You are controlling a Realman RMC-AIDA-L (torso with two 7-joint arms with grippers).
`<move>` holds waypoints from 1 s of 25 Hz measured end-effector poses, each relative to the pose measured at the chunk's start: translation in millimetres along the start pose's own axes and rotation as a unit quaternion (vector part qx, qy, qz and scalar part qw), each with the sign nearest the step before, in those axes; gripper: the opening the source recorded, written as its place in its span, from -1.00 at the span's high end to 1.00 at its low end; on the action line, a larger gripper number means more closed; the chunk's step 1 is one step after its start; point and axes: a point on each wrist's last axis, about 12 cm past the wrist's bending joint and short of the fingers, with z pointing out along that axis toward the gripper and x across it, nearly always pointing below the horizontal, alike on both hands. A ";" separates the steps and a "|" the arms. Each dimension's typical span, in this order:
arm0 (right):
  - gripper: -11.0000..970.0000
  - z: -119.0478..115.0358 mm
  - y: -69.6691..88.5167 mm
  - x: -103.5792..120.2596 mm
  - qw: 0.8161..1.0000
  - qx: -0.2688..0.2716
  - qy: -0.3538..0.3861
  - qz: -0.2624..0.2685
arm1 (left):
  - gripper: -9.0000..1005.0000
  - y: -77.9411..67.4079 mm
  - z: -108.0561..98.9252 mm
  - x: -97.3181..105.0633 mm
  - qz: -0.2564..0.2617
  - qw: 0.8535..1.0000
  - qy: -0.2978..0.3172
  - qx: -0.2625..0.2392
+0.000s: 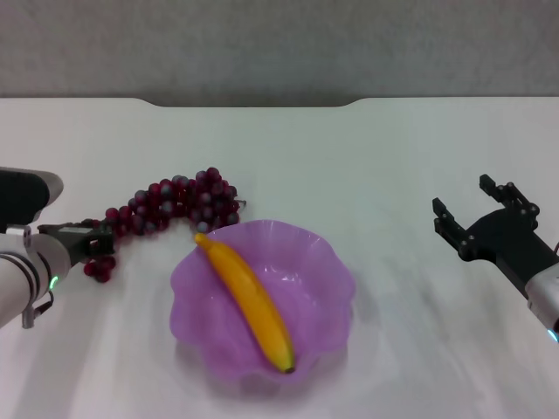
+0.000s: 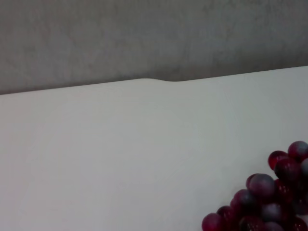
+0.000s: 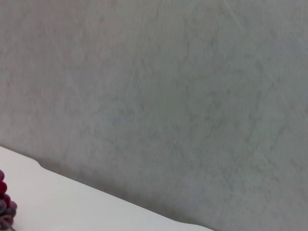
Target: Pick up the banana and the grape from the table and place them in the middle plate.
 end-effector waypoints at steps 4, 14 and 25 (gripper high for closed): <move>-0.57 -0.1 0.2 0.1 1.000 0.000 0.000 0.000 | 0.62 0.6 -4.0 -0.9 0.000 1.000 -0.011 0.001; -0.53 -1.3 -1.5 1.8 1.000 0.002 0.003 -0.001 | 0.63 -0.4 -7.5 -4.1 -0.003 1.000 -0.021 0.005; -0.53 -2.6 -1.6 2.9 1.000 0.003 0.005 0.000 | 0.64 -1.4 -19.3 -11.0 -0.002 0.999 -0.053 0.011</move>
